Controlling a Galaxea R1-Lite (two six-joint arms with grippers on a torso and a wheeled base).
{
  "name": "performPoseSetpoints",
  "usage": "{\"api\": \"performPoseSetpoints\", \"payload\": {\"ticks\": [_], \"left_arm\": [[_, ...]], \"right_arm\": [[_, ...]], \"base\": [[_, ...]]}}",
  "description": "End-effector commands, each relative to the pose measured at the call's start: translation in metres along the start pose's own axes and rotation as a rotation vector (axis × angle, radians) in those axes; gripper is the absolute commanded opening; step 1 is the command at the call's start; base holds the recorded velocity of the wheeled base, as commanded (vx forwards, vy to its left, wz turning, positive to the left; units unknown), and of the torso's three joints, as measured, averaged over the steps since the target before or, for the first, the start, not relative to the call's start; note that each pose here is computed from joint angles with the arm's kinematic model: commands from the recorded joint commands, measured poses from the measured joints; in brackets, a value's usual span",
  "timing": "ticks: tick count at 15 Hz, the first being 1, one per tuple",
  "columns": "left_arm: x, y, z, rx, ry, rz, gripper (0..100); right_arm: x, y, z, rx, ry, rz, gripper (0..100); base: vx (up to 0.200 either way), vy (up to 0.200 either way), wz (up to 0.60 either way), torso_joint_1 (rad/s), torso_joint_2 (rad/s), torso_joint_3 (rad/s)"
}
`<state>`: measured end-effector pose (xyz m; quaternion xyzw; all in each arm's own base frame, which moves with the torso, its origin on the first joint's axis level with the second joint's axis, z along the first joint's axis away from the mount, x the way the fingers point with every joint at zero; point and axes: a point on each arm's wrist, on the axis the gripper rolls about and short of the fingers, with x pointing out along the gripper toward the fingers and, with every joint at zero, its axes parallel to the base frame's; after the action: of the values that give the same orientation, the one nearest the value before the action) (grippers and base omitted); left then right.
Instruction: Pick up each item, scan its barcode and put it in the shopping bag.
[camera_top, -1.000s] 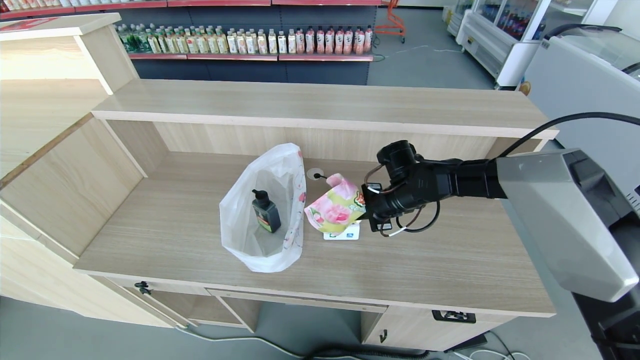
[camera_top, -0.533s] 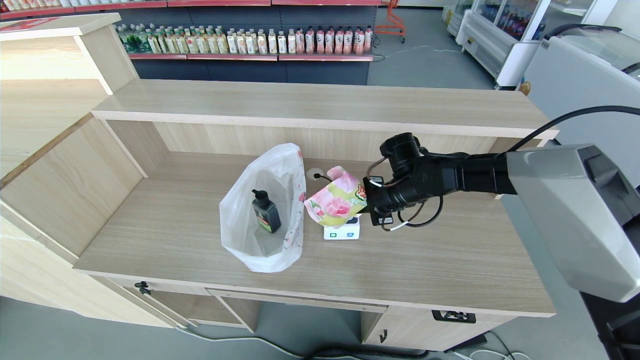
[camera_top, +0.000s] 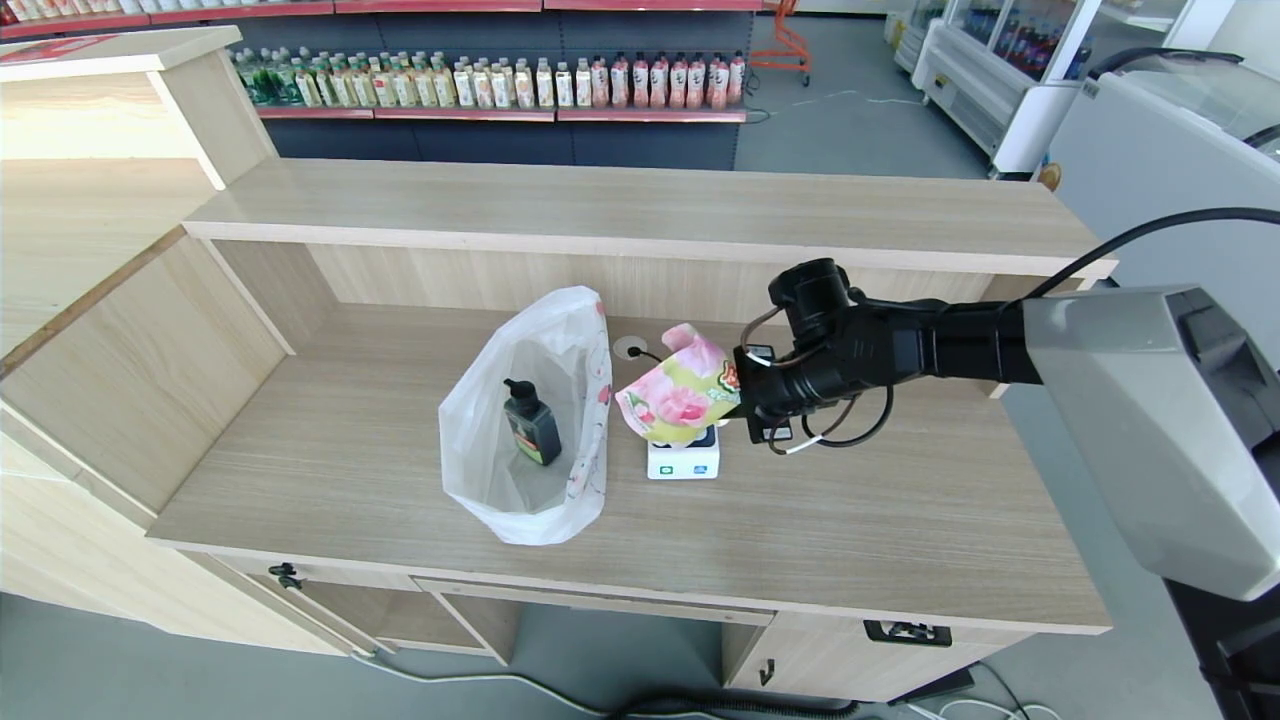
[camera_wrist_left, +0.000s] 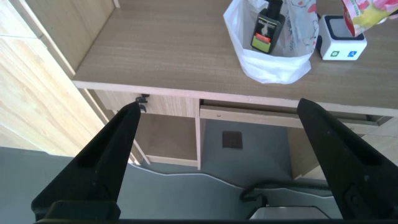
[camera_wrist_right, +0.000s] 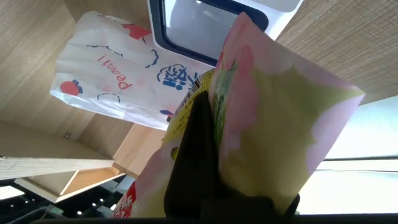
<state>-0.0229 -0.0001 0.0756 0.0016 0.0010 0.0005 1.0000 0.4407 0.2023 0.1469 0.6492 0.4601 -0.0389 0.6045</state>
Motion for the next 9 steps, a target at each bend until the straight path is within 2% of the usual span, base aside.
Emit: {"api": "performPoseSetpoints", "payload": {"ticks": [1,9], "left_arm": [[0.0000,0.0000,0.0000,0.000,0.000,0.000,100],[0.0000,0.0000,0.0000,0.000,0.000,0.000,100]], "right_arm": [[-0.0003,0.0009,-0.0007,0.000,0.002,0.003,0],[0.0009,0.0018,0.0004,0.001,0.000,0.008,0]], "base": [[0.000,0.000,0.00,0.000,0.00,0.000],[0.000,0.000,0.00,0.000,0.00,0.000]]}}
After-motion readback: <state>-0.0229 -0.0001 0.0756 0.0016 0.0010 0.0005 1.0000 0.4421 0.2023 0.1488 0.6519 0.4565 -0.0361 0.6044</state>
